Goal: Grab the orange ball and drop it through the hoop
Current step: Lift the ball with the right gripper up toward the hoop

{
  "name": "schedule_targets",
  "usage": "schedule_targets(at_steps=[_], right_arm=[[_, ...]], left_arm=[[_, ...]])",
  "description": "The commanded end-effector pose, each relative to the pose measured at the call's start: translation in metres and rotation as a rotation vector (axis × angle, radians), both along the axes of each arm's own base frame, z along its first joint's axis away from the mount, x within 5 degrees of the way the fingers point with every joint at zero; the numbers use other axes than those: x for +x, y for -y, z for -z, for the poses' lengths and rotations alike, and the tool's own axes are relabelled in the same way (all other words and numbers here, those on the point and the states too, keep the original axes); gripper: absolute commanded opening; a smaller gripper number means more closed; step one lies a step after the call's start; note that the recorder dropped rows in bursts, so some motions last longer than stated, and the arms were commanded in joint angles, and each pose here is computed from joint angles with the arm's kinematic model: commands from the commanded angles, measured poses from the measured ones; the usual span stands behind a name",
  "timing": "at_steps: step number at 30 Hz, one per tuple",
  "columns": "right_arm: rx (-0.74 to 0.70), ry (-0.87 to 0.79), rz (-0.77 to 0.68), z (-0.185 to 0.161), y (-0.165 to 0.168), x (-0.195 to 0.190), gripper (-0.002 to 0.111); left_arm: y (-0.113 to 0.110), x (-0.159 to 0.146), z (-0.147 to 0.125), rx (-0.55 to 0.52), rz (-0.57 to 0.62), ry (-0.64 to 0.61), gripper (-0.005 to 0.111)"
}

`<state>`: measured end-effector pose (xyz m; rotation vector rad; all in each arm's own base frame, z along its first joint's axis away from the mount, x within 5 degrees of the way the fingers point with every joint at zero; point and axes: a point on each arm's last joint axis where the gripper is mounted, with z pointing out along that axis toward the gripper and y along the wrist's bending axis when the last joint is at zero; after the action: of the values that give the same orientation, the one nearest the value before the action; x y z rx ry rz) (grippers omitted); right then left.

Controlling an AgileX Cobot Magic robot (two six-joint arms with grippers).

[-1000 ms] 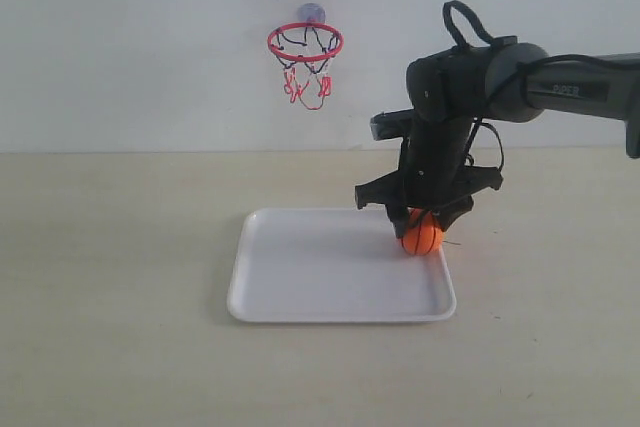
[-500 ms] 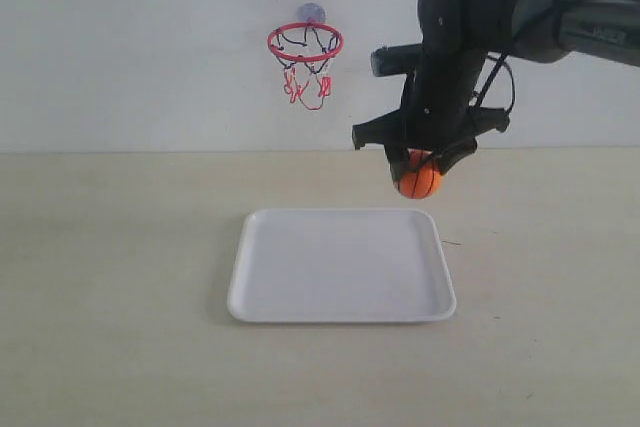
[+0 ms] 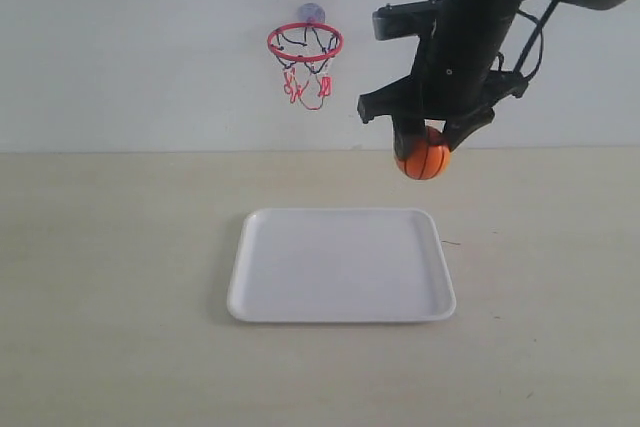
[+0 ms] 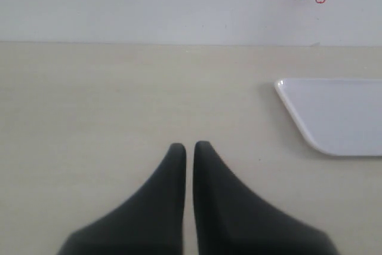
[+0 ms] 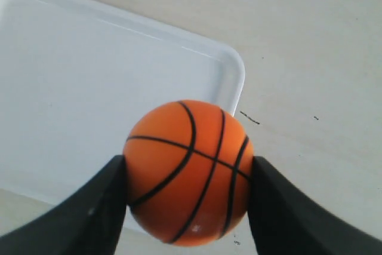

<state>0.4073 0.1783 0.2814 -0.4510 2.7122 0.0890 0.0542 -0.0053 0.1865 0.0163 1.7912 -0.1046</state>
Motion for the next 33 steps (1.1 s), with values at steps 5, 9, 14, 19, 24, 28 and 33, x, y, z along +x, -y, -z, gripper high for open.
schedule_targets(at_steps=[5,9,14,19,24,28,33], right_arm=[[0.11,0.238,-0.029,-0.012,0.015,-0.036,0.0],[0.197,0.393,-0.032,-0.013,0.02,-0.051,0.0],[0.223,0.454,-0.032,-0.012,0.021,-0.052,0.0],[0.292,0.566,-0.011,-0.021,0.018,-0.045,0.0],[0.458,0.785,0.044,-0.04,0.013,-0.034,0.0],[0.615,0.854,0.182,-0.034,0.02,-0.016,0.0],[0.638,0.856,0.194,-0.008,0.03,0.01,0.0]], left_arm=[[0.0,0.0,0.001,-0.008,0.0,0.001,0.004],[0.0,0.0,0.001,-0.008,0.0,0.001,0.004],[0.0,0.0,0.001,-0.008,0.0,0.001,0.004],[0.0,0.0,0.001,-0.008,0.0,0.001,0.004],[0.0,0.0,0.001,-0.008,0.0,0.001,0.004],[0.0,0.0,0.001,-0.008,0.0,0.001,0.004],[0.0,0.0,0.001,-0.008,0.0,0.001,0.004]])
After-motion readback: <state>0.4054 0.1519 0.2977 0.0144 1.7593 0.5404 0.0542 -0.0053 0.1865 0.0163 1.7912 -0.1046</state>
